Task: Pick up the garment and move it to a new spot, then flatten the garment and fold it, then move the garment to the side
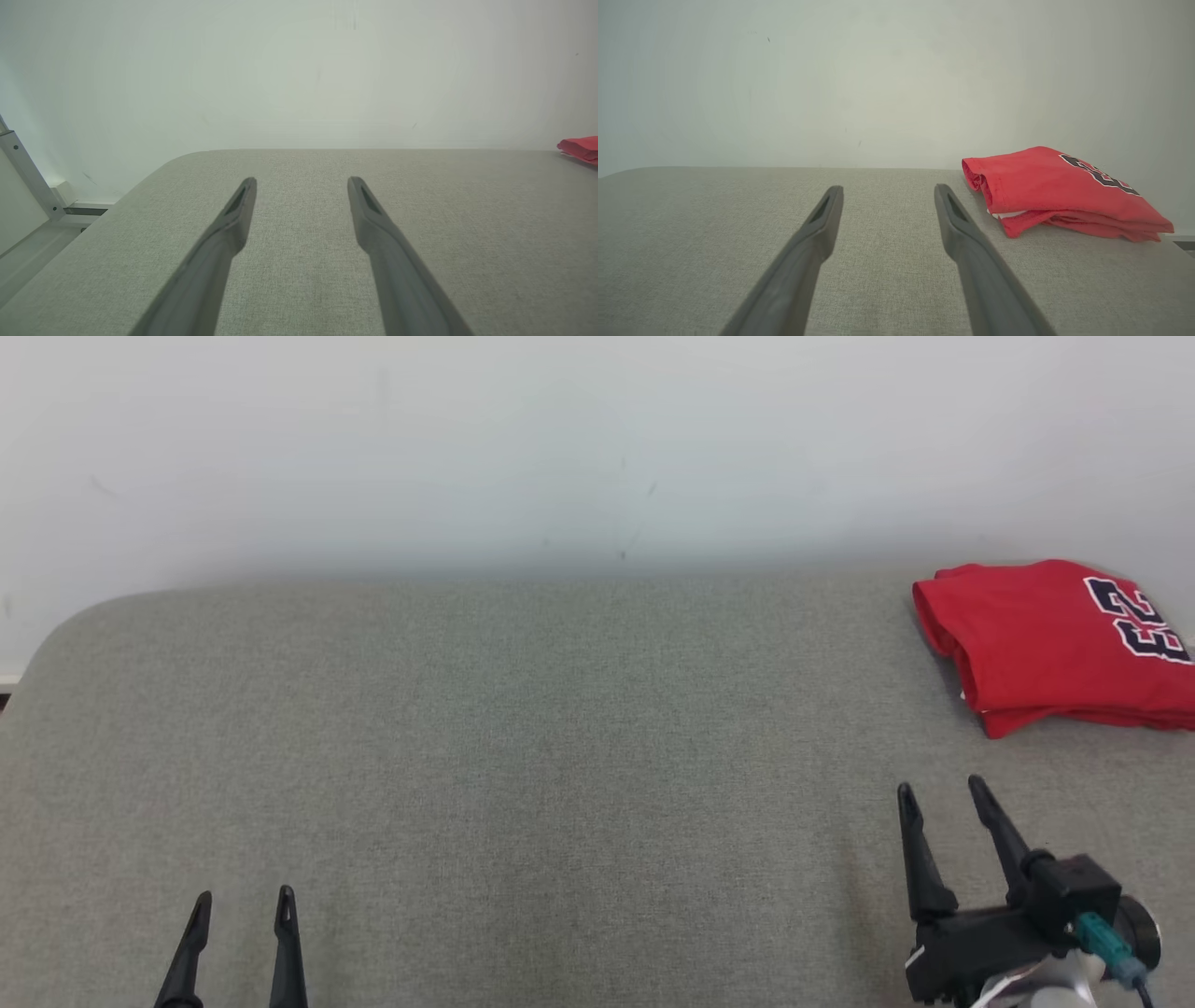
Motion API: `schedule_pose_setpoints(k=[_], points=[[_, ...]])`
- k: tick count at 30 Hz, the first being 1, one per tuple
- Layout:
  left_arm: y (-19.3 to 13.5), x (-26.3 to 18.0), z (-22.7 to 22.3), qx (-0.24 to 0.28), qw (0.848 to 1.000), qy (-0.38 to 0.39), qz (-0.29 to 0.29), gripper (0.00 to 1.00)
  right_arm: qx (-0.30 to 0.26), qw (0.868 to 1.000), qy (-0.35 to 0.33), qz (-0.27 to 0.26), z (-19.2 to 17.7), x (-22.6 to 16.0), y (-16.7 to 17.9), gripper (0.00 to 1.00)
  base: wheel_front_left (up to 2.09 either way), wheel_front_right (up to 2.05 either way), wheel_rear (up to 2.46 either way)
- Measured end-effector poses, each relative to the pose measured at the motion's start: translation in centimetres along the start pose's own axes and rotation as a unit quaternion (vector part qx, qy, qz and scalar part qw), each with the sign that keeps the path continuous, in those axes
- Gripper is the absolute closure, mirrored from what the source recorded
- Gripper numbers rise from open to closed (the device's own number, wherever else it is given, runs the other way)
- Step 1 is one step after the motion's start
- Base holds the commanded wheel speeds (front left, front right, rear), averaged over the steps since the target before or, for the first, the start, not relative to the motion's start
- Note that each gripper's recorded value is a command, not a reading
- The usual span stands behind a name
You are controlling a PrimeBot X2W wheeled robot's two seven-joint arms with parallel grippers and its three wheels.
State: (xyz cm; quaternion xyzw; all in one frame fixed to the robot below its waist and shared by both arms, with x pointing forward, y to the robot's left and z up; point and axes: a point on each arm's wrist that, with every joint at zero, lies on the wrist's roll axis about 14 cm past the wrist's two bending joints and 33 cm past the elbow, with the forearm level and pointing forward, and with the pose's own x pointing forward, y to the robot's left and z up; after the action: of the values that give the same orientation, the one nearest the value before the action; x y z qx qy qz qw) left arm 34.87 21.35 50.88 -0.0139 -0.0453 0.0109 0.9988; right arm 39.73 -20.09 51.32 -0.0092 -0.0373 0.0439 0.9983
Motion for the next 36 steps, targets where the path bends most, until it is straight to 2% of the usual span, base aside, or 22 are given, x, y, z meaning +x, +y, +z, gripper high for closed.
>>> schedule_pose_setpoints(k=[14,36], points=[[-1.0,-0.3,-0.8,0.001,1.0,0.013,-0.016,0.0,0.013,1.0,0.014,-0.013,-1.3,-4.4,1.0,0.0,0.0,0.0,0.0],[-0.6,-0.8,-1.6,-0.002,1.0,0.026,-0.01,0.0,0.018,1.0,0.013,-0.01,-1.3,-4.6,1.7,0.0,0.0,0.0,0.0]])
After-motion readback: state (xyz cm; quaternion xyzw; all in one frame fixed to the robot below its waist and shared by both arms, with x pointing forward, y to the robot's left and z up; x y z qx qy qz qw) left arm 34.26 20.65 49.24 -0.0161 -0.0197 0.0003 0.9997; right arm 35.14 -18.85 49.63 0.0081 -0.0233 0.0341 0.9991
